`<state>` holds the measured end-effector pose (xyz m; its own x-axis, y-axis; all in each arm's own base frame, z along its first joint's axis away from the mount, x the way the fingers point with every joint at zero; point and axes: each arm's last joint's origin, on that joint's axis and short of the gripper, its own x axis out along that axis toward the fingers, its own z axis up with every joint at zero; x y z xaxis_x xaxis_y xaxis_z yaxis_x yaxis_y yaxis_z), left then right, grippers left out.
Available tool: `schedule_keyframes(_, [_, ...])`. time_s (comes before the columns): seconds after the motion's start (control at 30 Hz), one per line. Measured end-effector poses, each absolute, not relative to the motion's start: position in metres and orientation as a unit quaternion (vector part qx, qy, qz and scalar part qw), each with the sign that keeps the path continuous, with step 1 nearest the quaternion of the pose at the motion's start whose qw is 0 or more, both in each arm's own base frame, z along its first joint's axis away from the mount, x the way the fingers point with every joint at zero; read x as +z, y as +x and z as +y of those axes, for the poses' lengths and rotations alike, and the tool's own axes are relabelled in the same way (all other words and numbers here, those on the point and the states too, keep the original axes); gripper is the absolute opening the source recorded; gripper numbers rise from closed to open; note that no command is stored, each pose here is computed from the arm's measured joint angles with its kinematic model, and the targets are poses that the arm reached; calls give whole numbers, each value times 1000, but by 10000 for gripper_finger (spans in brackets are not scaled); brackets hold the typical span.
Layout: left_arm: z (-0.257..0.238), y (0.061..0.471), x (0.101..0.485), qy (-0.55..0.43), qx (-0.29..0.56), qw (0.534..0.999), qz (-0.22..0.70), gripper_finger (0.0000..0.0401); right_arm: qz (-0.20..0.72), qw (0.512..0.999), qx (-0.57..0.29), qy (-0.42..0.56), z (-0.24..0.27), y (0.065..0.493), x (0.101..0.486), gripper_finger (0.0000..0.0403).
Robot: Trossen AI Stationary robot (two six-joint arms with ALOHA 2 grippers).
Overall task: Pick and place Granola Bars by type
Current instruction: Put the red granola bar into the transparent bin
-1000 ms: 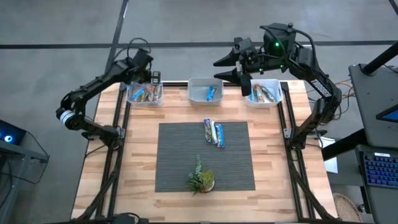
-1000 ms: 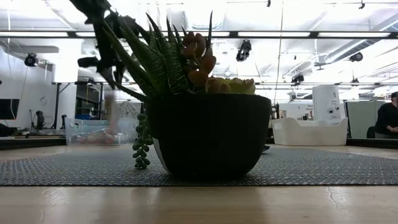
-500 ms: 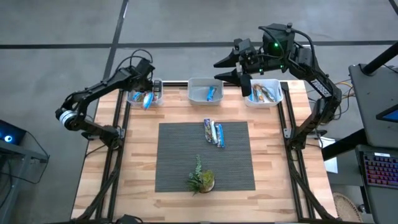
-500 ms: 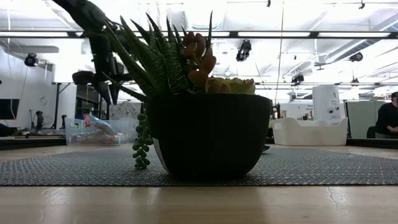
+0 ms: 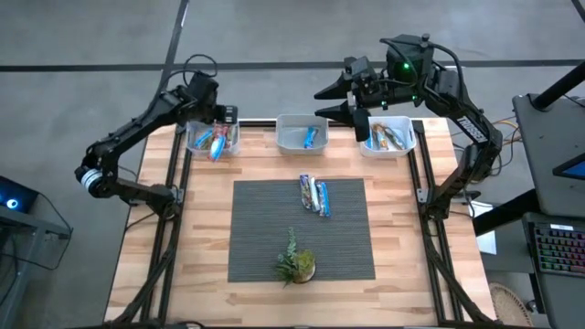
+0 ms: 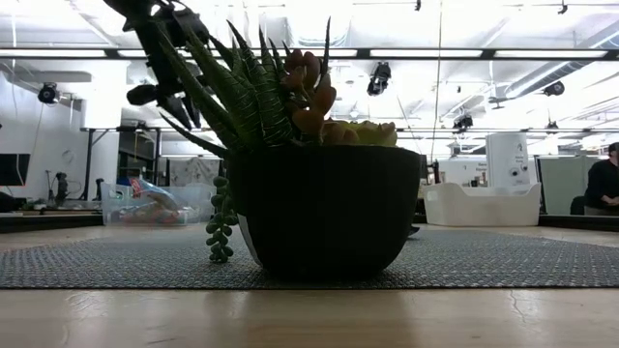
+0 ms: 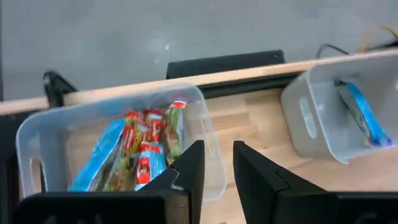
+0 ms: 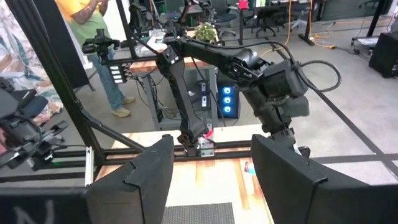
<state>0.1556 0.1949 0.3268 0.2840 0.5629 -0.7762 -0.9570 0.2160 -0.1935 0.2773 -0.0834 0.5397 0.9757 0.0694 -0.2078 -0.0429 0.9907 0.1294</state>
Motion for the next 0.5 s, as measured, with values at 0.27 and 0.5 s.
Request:
schedule_keyframes(0.27, [192, 159, 325, -368, 456, 752, 304, 134, 108, 992, 28, 63, -84, 280, 538, 206])
schedule_keyframes(0.5, [179, 148, 314, -417, 468, 685, 371, 230, 108, 992, 28, 63, -84, 280, 538, 206])
